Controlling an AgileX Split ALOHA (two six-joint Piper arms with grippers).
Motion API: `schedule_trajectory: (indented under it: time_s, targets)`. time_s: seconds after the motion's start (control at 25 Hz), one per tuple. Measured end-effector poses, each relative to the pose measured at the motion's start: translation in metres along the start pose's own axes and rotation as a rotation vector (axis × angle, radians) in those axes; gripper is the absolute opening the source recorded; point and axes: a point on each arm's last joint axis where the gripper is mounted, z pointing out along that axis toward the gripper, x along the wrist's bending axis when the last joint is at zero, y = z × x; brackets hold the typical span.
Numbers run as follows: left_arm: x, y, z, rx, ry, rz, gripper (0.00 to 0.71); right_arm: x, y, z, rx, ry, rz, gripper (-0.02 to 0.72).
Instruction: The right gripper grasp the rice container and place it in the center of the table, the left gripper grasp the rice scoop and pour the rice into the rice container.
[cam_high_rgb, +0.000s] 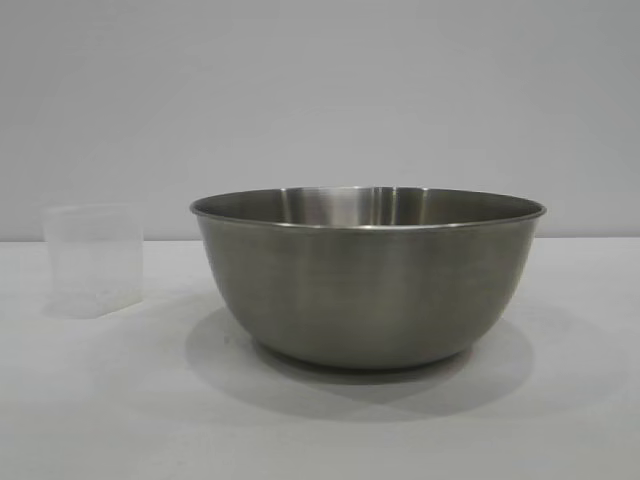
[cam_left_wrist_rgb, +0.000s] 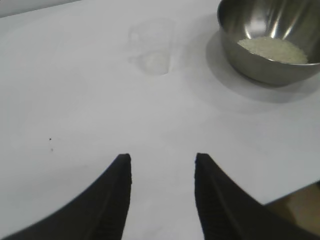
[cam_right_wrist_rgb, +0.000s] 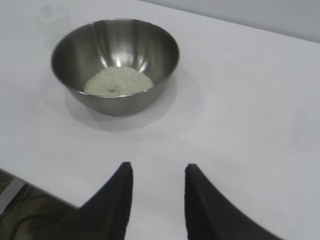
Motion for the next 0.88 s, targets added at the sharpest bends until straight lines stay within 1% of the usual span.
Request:
schedule_trajectory:
  time_s: [0.12,0.88]
  targets:
    - [0.0001,0.0,0.0,0.0,0.015,-0.007,0.256,0.0001,0.0001,0.0002,0.0,-0.009,0.006,0.216]
    - [0.0002,0.0,0.0,0.0,0.016,-0.006,0.256,0.0001,0.0001,0.0002,0.0,-0.009,0.006,0.216]
